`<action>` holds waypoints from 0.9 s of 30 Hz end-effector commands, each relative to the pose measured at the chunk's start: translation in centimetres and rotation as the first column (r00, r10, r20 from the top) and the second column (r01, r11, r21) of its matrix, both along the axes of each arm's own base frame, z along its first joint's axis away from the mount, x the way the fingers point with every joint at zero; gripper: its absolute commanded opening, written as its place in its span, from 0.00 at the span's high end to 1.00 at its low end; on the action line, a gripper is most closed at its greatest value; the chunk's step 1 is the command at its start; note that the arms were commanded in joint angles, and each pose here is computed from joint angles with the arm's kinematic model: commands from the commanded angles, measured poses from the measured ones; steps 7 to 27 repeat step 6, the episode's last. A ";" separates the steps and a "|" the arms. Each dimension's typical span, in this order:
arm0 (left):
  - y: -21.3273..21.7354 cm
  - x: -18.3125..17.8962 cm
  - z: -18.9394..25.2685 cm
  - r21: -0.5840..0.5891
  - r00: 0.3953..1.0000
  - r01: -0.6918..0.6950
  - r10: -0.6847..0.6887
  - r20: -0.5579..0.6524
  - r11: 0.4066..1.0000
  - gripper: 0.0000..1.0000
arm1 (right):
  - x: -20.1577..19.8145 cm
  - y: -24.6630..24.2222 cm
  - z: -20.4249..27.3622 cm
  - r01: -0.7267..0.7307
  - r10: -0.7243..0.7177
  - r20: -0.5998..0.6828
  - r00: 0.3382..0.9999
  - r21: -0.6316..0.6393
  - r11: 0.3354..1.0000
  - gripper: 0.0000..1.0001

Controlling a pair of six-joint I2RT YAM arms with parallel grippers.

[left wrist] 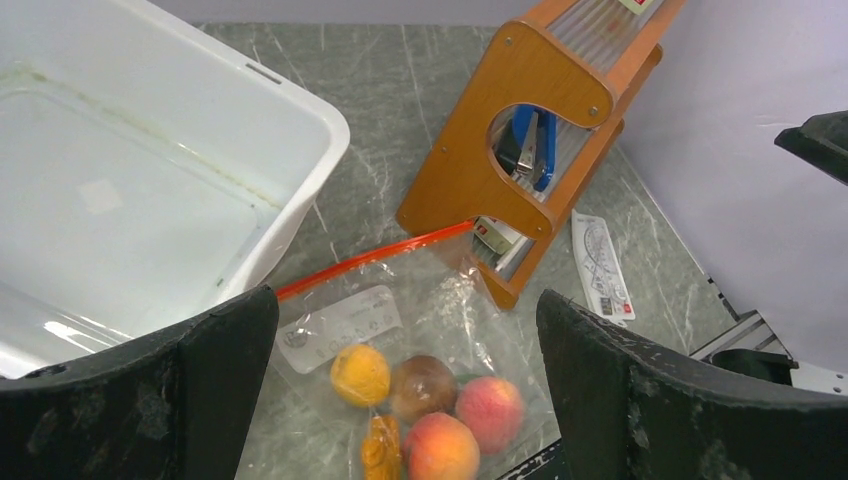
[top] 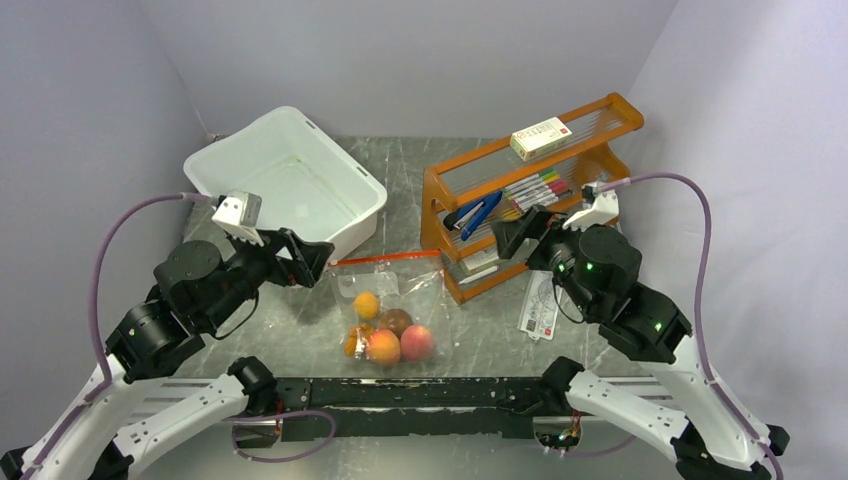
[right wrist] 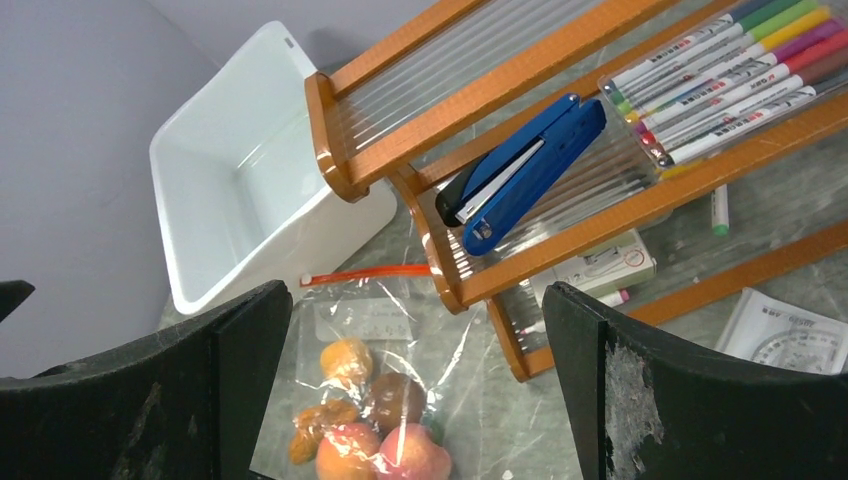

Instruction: Place the food in the zip-top bag and seal the zipper

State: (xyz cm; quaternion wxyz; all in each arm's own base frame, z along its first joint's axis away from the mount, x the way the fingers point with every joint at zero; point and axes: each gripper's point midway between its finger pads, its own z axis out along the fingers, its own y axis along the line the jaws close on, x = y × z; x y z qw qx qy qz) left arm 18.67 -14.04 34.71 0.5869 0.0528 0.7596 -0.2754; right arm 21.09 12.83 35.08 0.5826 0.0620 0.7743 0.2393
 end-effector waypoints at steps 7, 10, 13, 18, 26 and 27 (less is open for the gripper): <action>0.2 0.2 0.2 -0.035 1.000 -0.023 0.023 0.010 0.999 0.01 | -0.1 -0.7 0.0 0.037 -0.037 -0.017 0.999 0.018 0.999 0.00; 0.2 0.2 0.2 -0.035 1.000 -0.023 0.023 0.010 0.999 0.01 | -0.1 -0.7 0.0 0.037 -0.037 -0.017 0.999 0.018 0.999 0.00; 0.2 0.2 0.2 -0.035 1.000 -0.023 0.023 0.010 0.999 0.01 | -0.1 -0.7 0.0 0.037 -0.037 -0.017 0.999 0.018 0.999 0.00; 0.2 0.2 0.2 -0.035 1.000 -0.023 0.023 0.010 0.999 0.01 | -0.1 -0.7 0.0 0.037 -0.037 -0.017 0.999 0.018 0.999 0.00; 0.2 0.2 0.2 -0.035 1.000 -0.023 0.023 0.010 0.999 0.01 | -0.1 -0.7 0.0 0.037 -0.037 -0.017 0.999 0.018 0.999 0.00; 0.2 0.2 0.2 -0.035 1.000 -0.023 0.023 0.010 0.999 0.01 | -0.1 -0.7 0.0 0.037 -0.037 -0.017 0.999 0.018 0.999 0.00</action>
